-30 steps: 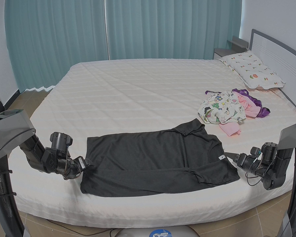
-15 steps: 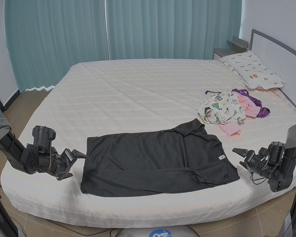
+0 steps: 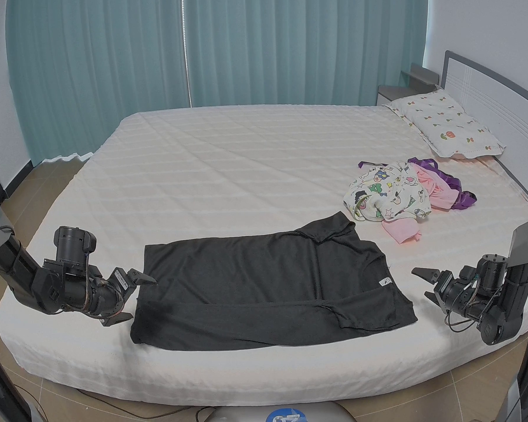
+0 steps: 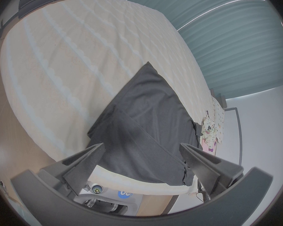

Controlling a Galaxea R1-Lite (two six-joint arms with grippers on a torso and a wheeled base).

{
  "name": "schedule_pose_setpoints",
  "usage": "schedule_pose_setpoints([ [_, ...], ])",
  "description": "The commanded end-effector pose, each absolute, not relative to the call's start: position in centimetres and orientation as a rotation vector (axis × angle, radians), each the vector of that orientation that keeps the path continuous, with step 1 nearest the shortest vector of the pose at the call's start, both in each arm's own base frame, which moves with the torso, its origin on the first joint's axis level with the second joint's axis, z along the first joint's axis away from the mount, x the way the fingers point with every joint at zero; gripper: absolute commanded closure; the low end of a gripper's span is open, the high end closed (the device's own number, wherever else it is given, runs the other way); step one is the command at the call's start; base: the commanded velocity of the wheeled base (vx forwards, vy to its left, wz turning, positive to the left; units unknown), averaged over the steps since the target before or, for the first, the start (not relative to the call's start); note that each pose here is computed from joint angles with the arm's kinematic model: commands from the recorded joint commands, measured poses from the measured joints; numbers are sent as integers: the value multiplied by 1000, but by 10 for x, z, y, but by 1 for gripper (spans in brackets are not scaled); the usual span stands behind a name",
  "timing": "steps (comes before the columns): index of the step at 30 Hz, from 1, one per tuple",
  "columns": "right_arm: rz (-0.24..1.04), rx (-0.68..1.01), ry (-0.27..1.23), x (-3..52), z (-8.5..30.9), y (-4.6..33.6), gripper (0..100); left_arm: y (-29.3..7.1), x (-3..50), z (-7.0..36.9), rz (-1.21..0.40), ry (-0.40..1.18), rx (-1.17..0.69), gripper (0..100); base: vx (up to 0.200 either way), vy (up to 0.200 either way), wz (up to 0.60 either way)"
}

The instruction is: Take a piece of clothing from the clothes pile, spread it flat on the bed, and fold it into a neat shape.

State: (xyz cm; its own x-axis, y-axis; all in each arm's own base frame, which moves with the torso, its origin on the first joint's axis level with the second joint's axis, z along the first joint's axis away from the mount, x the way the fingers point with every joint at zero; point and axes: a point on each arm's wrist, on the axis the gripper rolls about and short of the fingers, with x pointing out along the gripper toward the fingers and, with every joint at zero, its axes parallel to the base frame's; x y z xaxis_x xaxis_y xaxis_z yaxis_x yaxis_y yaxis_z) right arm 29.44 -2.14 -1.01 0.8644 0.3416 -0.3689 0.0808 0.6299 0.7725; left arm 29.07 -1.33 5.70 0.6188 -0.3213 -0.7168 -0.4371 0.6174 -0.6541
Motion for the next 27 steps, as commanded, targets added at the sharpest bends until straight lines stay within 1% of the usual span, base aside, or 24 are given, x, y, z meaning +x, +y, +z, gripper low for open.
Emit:
schedule_pose_setpoints([
  [1,165,884,519,293,-10,-20,0,-12,292,58,81,929,-939,0,0,0,0],
  [21,168,885,543,289,-12,-16,0,-7,300,58,116,914,-1010,0,0,0,0],
  [27,168,885,547,288,-12,-15,0,-3,301,57,123,910,-1015,0,0,200,0],
])
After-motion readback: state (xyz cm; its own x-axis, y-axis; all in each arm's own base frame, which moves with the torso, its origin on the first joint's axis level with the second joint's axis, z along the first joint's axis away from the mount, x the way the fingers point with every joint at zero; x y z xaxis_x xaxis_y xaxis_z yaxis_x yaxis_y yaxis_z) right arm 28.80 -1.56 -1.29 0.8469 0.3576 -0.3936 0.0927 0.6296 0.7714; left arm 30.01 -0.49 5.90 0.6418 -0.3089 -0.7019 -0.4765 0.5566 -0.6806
